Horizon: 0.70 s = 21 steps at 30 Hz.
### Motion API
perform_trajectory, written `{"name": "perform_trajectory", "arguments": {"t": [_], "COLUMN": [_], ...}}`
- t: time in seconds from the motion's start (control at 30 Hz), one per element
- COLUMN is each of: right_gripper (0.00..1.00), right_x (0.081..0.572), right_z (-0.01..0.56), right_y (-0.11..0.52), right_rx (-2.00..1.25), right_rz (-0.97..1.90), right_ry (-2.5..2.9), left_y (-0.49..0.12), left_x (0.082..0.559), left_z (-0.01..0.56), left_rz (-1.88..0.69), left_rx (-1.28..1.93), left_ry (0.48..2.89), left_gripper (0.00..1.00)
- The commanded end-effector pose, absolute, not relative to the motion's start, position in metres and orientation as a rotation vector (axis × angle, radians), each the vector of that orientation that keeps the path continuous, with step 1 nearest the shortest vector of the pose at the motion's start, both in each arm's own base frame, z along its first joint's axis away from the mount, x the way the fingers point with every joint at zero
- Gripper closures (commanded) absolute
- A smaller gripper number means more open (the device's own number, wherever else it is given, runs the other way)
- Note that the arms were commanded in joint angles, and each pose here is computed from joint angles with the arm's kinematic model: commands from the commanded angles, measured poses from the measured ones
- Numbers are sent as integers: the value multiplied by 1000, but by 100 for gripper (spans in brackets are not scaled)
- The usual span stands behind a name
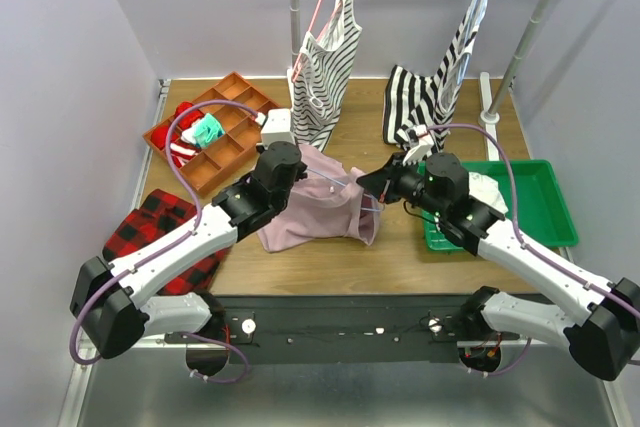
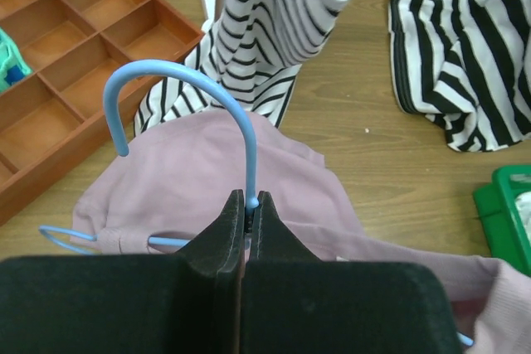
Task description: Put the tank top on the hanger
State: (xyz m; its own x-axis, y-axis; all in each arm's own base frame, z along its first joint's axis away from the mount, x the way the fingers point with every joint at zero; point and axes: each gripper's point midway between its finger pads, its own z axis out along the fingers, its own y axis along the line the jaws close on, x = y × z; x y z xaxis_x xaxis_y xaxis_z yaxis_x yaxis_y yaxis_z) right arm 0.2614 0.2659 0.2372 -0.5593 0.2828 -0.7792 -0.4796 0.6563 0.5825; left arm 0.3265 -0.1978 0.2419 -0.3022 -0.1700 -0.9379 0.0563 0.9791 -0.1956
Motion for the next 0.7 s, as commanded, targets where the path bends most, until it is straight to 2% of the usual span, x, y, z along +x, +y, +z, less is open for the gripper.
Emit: {"name": "perform_trajectory", "arguments": {"t": [0.0, 0.3, 0.4, 0.47, 0.53, 0.67], "right_gripper": [99, 97, 85, 67, 56, 51], "right_x": [250, 235, 228, 218, 208, 201], "right_z": [249, 296, 314, 329, 338, 358], "right_y": [264, 255, 251, 250, 251, 239], "right_rx": [-218, -219, -239, -267, -302, -309], "right_rz": [1007, 1057, 1067, 1103, 1141, 1107], "right_ry": [1927, 1834, 1799, 1760, 1742, 1718], "left_y": [-205, -227, -227, -228, -229, -228], "left_x": [326, 316, 314, 315, 315, 312], "left_z": [287, 328, 344, 358, 367, 413], "left_rz": [-212, -234, -207, -194, -179, -169], "left_rx": [-61, 16, 10, 10, 29, 37], "left_ry": [1796, 1751, 1725, 1701, 1688, 1622], "left_gripper": [100, 100, 100, 100, 100, 100]}}
